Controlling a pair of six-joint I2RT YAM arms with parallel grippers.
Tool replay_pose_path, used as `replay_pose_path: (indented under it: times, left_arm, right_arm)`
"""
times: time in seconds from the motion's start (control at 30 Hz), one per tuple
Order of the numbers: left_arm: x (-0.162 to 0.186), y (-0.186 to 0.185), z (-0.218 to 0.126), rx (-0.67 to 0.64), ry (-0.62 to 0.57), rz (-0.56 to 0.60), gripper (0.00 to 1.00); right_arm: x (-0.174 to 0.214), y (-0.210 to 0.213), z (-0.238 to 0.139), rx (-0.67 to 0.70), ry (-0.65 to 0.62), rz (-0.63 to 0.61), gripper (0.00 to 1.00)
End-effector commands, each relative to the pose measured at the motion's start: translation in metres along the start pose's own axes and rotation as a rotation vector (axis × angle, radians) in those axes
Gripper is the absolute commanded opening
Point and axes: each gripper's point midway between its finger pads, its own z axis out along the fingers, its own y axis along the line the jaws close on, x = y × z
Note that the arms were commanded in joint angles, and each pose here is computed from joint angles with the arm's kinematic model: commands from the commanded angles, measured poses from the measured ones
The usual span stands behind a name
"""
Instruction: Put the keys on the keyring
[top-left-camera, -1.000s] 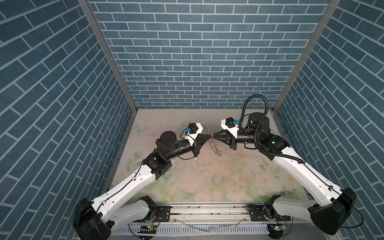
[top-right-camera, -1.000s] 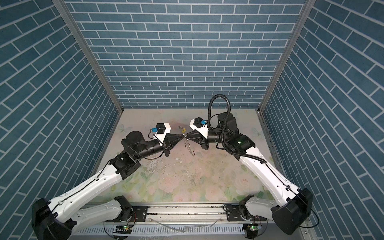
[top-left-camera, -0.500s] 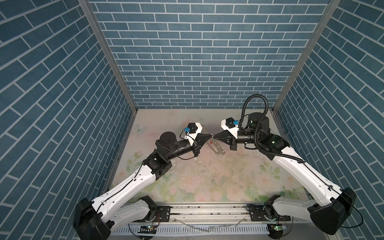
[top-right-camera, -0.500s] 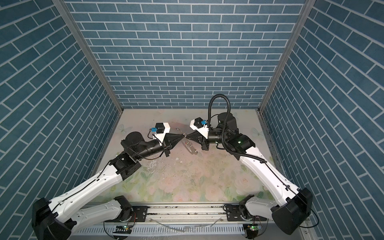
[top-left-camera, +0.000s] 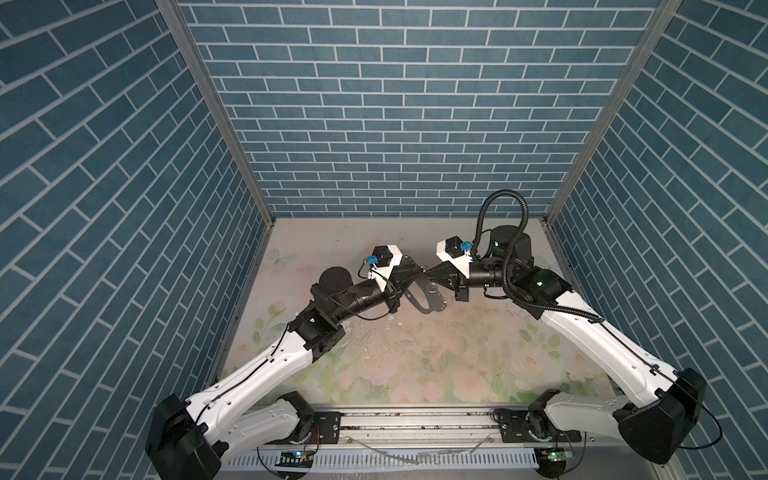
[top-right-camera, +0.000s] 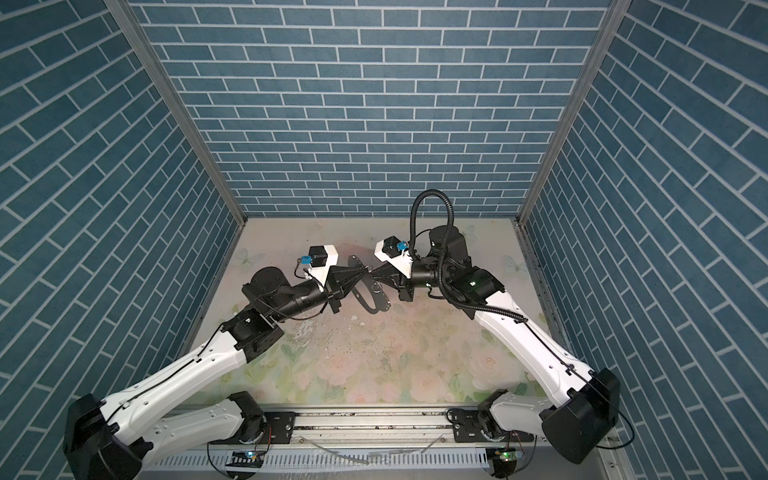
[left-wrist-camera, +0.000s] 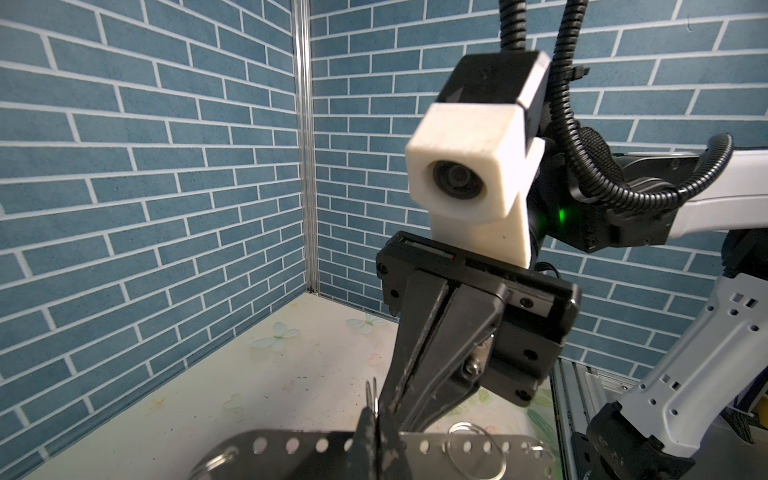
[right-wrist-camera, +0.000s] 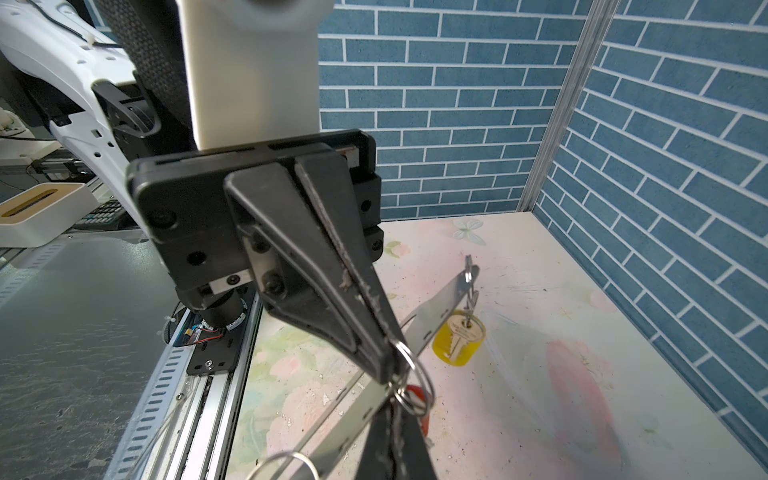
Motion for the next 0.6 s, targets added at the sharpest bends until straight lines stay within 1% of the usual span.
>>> replay_pose_path:
  times: [0.0, 0.13, 0.23, 0.3, 0.4, 0.57]
  left_arm:
    - [-0.004, 0.001, 0.003, -0.015, -0.037, 0.009, 0.00]
    - [0.000, 0.001, 0.004, -0.013, -0.040, -0.001, 0.00]
    - [-0.001, 0.001, 0.001, -0.016, -0.055, 0.004, 0.00]
    - [0.000, -0.001, 0.000, -0.009, -0.054, 0.016, 0.00]
    - [0.000, -0.003, -0.002, -0.002, -0.053, 0.036, 0.00]
    - [-0.001, -0.009, -0.002, 0.033, -0.035, 0.059, 0.00]
  right_arm:
    - [-0.008, 0.026, 0.009, -0.124, -0.032, -0.010, 0.00]
    - [-0.008, 0.027, 0.008, -0.119, -0.017, -0.011, 0.00]
    - [-0.005, 0.026, 0.005, -0.089, 0.005, -0.013, 0.11]
    - [-0.003, 0.022, 0.000, -0.048, 0.017, -0.012, 0.14]
    - [-0.005, 0.018, -0.010, 0.003, 0.018, -0.009, 0.18]
    - [-0.009, 0.012, -0.023, 0.080, 0.024, -0.014, 0.22]
